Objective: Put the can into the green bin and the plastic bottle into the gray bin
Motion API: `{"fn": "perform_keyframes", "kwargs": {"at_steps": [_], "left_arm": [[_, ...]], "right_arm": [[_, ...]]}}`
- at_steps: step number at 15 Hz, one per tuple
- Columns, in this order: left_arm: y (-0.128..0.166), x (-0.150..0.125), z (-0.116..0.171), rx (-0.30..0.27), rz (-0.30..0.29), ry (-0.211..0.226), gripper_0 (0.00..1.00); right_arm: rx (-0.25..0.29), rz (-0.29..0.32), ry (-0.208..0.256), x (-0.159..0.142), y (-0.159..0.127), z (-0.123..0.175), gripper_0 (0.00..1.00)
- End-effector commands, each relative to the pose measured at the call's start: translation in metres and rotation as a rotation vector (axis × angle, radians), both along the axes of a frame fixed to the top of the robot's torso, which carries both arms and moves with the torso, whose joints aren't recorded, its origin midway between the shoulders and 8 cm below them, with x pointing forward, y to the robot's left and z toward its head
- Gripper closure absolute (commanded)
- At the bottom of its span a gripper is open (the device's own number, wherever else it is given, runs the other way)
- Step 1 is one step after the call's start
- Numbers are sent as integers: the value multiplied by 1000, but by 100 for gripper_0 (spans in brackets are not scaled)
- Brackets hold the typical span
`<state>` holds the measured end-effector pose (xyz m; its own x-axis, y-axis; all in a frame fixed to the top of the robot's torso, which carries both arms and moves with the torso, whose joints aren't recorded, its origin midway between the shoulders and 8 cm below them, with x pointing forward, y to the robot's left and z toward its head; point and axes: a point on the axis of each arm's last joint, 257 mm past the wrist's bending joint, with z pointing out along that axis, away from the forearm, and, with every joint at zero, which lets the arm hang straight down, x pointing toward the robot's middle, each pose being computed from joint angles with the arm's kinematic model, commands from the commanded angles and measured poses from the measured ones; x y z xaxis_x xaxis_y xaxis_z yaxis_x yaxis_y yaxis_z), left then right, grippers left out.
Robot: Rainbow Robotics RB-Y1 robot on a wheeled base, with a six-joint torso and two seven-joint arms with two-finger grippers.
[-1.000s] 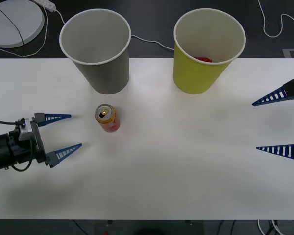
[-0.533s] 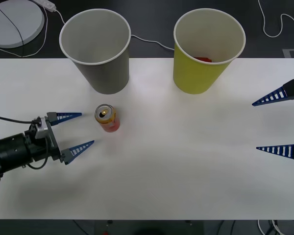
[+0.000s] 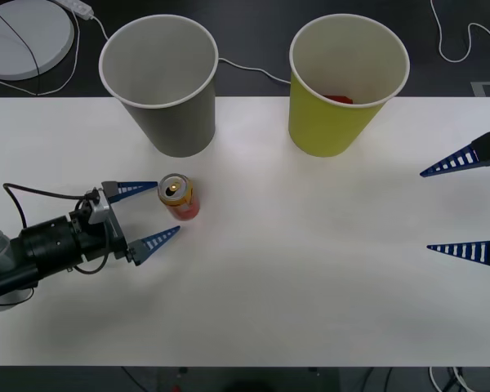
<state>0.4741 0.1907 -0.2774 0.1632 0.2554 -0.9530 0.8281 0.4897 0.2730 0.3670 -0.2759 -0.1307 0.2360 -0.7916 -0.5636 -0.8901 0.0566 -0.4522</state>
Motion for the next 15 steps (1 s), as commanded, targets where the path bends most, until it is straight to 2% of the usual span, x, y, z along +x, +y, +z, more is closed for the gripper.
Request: {"fn": "perform_keyframes", "kwargs": {"at_steps": [1, 9, 14, 15], "left_arm": [[-12, 5, 1, -8, 1, -4, 0], [-45, 31, 1, -18, -2, -9, 0], [-56, 31, 3, -35, -12, -10, 0], [-56, 31, 3, -34, -11, -10, 10]], "right_arm": [[0, 0, 0, 0, 0, 0, 0], [0, 0, 0, 0, 0, 0, 0], [0, 0, 0, 0, 0, 0, 0], [0, 0, 0, 0, 0, 0, 0]]}}
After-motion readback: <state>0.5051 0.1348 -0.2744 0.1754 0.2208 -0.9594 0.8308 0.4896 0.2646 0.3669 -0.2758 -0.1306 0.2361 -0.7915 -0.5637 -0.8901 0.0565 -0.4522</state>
